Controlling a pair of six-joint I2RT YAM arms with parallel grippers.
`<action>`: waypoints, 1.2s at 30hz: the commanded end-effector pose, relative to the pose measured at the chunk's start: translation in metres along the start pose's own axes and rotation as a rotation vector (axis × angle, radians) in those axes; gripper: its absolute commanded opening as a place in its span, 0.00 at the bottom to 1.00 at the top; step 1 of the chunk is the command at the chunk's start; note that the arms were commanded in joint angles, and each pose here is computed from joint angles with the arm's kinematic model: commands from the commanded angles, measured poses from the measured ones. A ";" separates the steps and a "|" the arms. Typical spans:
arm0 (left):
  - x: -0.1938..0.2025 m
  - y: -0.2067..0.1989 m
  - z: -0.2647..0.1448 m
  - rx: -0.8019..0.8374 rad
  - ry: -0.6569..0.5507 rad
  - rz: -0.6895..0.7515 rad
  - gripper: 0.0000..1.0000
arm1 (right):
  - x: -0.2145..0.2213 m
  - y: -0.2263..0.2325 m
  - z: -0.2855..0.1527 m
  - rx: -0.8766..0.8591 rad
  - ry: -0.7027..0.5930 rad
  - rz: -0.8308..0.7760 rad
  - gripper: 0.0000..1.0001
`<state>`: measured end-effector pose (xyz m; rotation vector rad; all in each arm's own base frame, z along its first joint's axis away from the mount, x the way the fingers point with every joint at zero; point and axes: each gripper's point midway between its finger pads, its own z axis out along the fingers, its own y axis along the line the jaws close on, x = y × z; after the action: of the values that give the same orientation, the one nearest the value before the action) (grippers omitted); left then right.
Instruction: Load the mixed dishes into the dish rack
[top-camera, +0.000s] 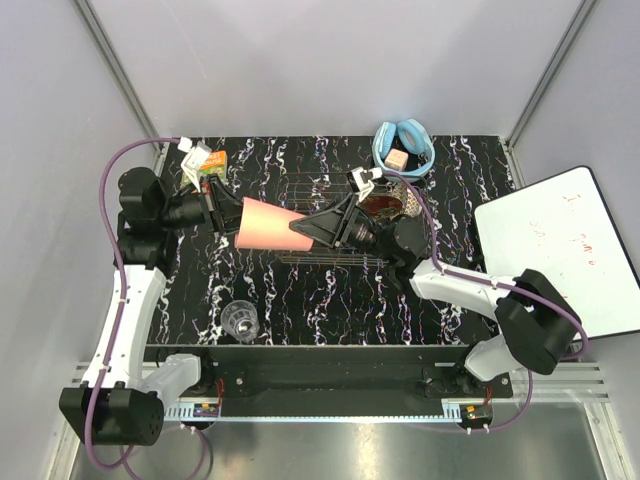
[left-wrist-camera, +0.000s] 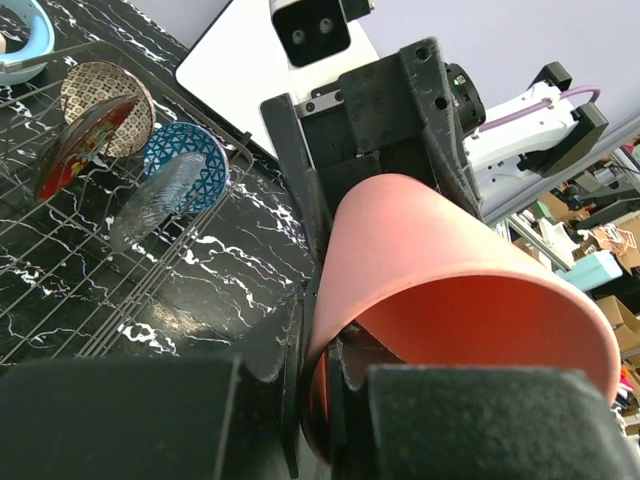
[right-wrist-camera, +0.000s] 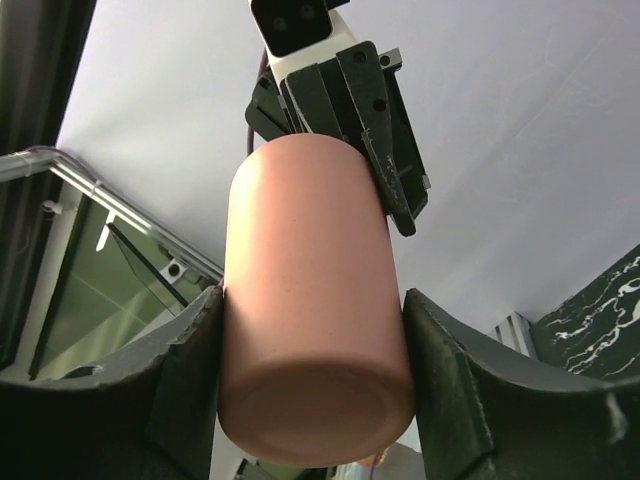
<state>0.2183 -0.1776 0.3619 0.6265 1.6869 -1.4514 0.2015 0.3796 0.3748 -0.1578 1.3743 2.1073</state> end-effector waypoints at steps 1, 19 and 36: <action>-0.013 -0.004 0.000 -0.027 -0.029 0.084 0.00 | -0.002 0.022 0.008 -0.051 0.030 -0.042 0.58; -0.047 0.064 -0.099 -0.868 0.001 0.453 0.99 | -0.067 -0.057 -0.075 1.022 0.314 -0.684 0.00; 0.044 0.098 -0.117 -0.922 0.203 0.419 0.99 | -0.124 -0.221 -0.059 1.616 0.652 -0.927 0.00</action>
<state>0.2390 -0.0550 0.2660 0.5215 2.0214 -0.3079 0.4124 0.3555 0.2020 -0.5855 2.3170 -0.0115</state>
